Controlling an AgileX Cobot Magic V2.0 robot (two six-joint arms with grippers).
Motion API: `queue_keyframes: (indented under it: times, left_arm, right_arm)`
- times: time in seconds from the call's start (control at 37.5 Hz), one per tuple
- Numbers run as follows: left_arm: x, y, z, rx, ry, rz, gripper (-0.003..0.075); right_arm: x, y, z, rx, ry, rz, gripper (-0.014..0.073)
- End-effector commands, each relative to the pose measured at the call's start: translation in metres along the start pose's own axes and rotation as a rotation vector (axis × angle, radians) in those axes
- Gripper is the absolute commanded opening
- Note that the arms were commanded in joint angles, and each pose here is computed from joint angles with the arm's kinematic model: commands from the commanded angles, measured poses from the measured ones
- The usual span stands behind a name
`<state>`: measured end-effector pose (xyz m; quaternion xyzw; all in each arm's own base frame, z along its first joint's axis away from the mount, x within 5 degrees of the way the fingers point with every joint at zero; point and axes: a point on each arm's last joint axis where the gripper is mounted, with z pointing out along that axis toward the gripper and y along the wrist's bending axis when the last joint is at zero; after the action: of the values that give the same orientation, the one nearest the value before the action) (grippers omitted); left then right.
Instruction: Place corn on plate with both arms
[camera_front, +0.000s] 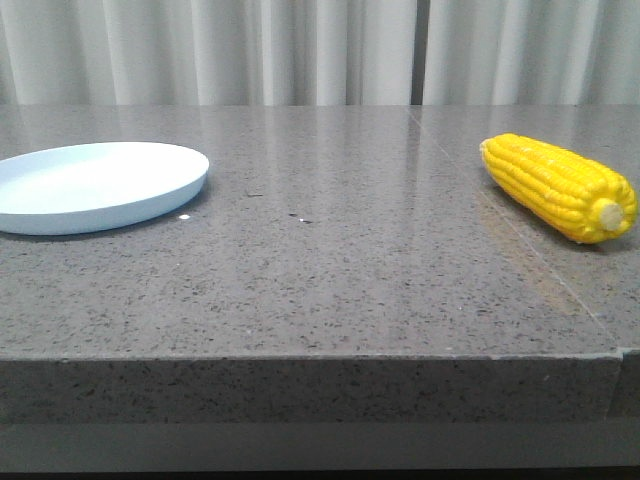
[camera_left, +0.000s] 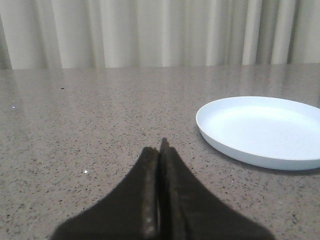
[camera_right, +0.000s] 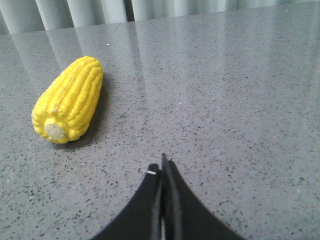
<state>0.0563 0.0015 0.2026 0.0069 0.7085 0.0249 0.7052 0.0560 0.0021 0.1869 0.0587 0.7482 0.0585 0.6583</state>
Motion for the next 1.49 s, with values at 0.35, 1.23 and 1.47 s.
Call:
queue_keyframes:
  times: [0.35,1.23,1.47]
  left_arm:
    - [-0.001,0.000,-0.001,0.001,-0.083,-0.006,-0.0020]
    - [-0.144,0.006,0.000,0.007,-0.099,-0.041,-0.0020]
    - [-0.150,0.006,0.017,0.008,-0.045,-0.041,-0.0020]
  right_arm:
    - [-0.015,0.001,-0.003,0.003,-0.117,-0.007,-0.0071]
    - [-0.179,0.032,-0.025,-0.053,-0.202,-0.025,-0.0070]
    - [-0.192,0.033,-0.003,-0.044,-0.141,-0.022,-0.0070]
